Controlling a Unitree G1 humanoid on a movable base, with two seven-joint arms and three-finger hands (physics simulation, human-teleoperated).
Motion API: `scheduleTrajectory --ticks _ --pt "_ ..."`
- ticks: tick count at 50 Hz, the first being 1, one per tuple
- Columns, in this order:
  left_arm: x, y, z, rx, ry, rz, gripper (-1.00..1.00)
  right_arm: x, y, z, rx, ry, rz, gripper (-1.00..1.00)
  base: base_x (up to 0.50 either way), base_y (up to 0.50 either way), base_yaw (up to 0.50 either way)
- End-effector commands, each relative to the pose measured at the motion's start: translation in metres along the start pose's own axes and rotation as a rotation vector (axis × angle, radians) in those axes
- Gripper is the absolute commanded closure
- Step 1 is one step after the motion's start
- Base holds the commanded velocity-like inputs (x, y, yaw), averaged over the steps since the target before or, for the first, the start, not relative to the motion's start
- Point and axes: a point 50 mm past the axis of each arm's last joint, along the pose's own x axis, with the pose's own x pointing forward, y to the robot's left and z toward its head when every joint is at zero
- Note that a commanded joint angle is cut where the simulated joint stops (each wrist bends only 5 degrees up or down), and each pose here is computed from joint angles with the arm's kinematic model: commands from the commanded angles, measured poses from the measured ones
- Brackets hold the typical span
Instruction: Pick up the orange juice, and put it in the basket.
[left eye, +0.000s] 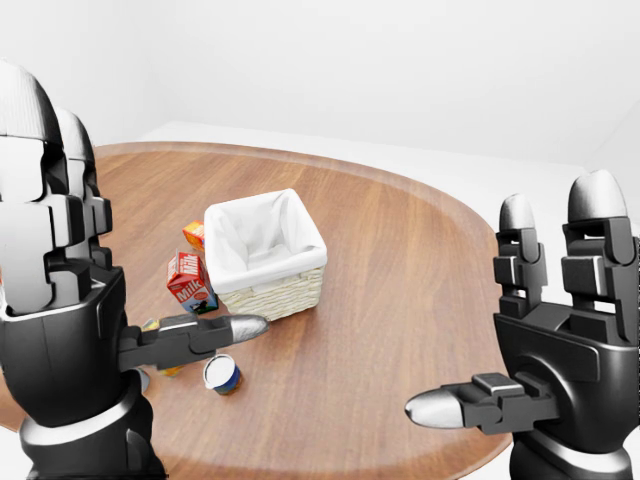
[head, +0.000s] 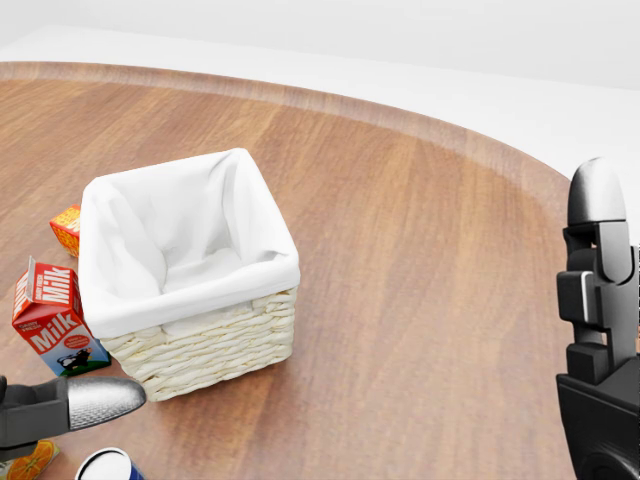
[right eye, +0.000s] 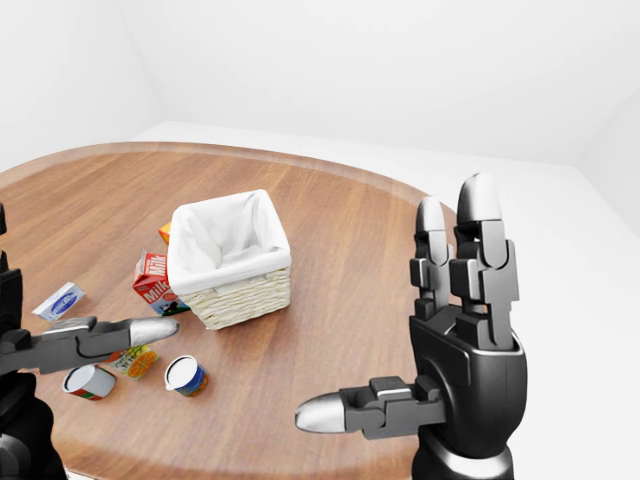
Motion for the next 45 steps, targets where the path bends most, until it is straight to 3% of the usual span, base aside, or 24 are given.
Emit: scheduleTrajectory --ticks 1,4,9,17,29,37,45 --pt "0.033 0.0 0.006 0.489 -0.113 -0.084 -1.0 0.002 0.001 -0.001 -0.001 0.008 0.007 -1.0 0.0 0.0 0.0" --pt "0.045 0.002 -0.017 0.673 -0.029 -0.088 -1.0 0.0 0.001 -0.001 -0.002 0.006 0.007 -1.0 0.0 0.0 0.0" --pt "0.052 0.005 -0.03 0.752 0.028 -0.106 -1.0 0.0 0.0 0.0 -0.002 0.002 0.002 -1.0 0.0 0.0 0.0" --pt "0.044 0.006 -0.055 0.934 0.167 -0.156 -1.0 -0.001 -0.001 0.0 0.0 0.002 0.001 -1.0 0.0 0.0 0.0" --pt "0.026 0.013 -0.058 0.971 0.272 -0.22 -1.0 -0.001 -0.002 0.0 0.006 0.005 -0.003 -1.0 0.0 0.0 0.0" --pt "0.014 0.017 -0.055 1.083 0.255 -0.301 -1.0 -0.002 -0.003 0.001 0.007 -0.002 -0.011 -1.0 0.0 0.0 0.0" --pt "0.006 0.02 -0.055 1.118 0.27 -0.35 -1.0 -0.003 -0.003 0.001 0.005 -0.003 -0.009 -1.0 0.0 0.0 0.0"
